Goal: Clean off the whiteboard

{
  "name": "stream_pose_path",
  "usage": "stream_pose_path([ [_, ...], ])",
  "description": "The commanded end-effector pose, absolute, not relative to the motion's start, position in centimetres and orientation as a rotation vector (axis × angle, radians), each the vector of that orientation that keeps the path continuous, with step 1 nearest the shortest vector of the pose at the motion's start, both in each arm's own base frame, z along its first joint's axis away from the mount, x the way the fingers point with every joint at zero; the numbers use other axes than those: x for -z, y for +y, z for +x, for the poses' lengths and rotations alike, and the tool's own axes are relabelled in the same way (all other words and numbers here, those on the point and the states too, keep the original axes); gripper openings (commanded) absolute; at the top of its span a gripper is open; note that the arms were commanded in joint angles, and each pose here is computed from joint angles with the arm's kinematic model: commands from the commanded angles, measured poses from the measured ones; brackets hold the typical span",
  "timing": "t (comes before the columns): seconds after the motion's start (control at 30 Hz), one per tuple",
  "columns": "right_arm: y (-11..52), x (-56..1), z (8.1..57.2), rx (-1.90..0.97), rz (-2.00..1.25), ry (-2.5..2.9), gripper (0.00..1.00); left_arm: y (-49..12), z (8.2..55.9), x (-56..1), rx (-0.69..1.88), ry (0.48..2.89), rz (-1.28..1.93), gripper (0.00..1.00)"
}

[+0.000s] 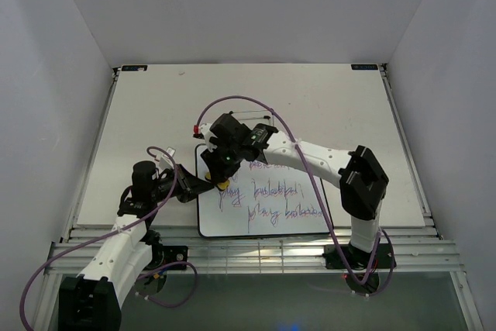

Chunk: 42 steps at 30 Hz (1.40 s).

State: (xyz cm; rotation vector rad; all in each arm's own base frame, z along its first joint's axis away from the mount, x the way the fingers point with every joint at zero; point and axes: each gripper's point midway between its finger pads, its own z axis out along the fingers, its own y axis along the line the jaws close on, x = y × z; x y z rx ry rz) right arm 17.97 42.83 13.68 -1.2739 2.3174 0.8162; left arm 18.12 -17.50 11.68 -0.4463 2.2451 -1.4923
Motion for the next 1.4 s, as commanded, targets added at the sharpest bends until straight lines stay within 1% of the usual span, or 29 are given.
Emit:
stream_pose_path([
  [0.0, 44.1, -12.5, 19.6, -0.796, -1.267, 2.307, 0.23, -17.9, 18.0, -13.0, 1.506, 2.206, -0.319, 0.0],
  [0.2, 42.8, -11.7, 22.5, -0.768, -1.209, 2.35, 0.23, -17.9, 17.8, -13.1, 1.51, 2.205, -0.31, 0.0],
  [0.33, 40.4, -9.8, 24.8, -0.725, -1.151, 2.419, 0.23, -17.9, 17.8, -13.2, 1.511, 2.206, -0.312, 0.0],
  [0.57, 37.9, -8.7, 25.3, -0.67, -1.123, 2.465, 0.22, -17.9, 17.8, -13.0, 1.502, 2.214, -0.31, 0.0],
  [0.63, 38.3, -9.2, 25.0, -0.702, -1.12, 2.461, 0.22, -17.9, 17.8, -13.0, 1.502, 2.214, -0.307, 0.0],
  [0.83, 43.0, -11.9, 23.0, -0.892, -1.2, 2.366, 0.22, -17.9, 17.8, -13.1, 1.501, 2.214, -0.3, 0.0],
  [0.97, 45.6, -12.9, 22.6, -0.923, -1.242, 2.337, 0.22, -17.9, 17.8, -13.3, 1.506, 2.213, -0.292, 0.0],
  [1.0, 45.8, -12.3, 22.5, -0.915, -1.251, 2.356, 0.22, -17.9, 17.8, -13.3, 1.507, 2.215, -0.29, 0.0],
  [1.03, 46.7, -13.2, 22.6, -0.928, -1.254, 2.328, 0.22, -17.9, 17.8, -13.3, 1.506, 2.216, -0.29, 0.0],
  [1.2, 47.1, -12.6, 24.0, -0.871, -1.228, 2.339, 0.22, -17.8, 17.9, -13.4, 1.489, 2.218, -0.285, 0.0],
  [1.37, 44.2, -10.5, 25.4, -0.76, -1.157, 2.427, 0.22, -17.7, 18.0, -13.4, 1.475, 2.22, -0.289, 0.0],
])
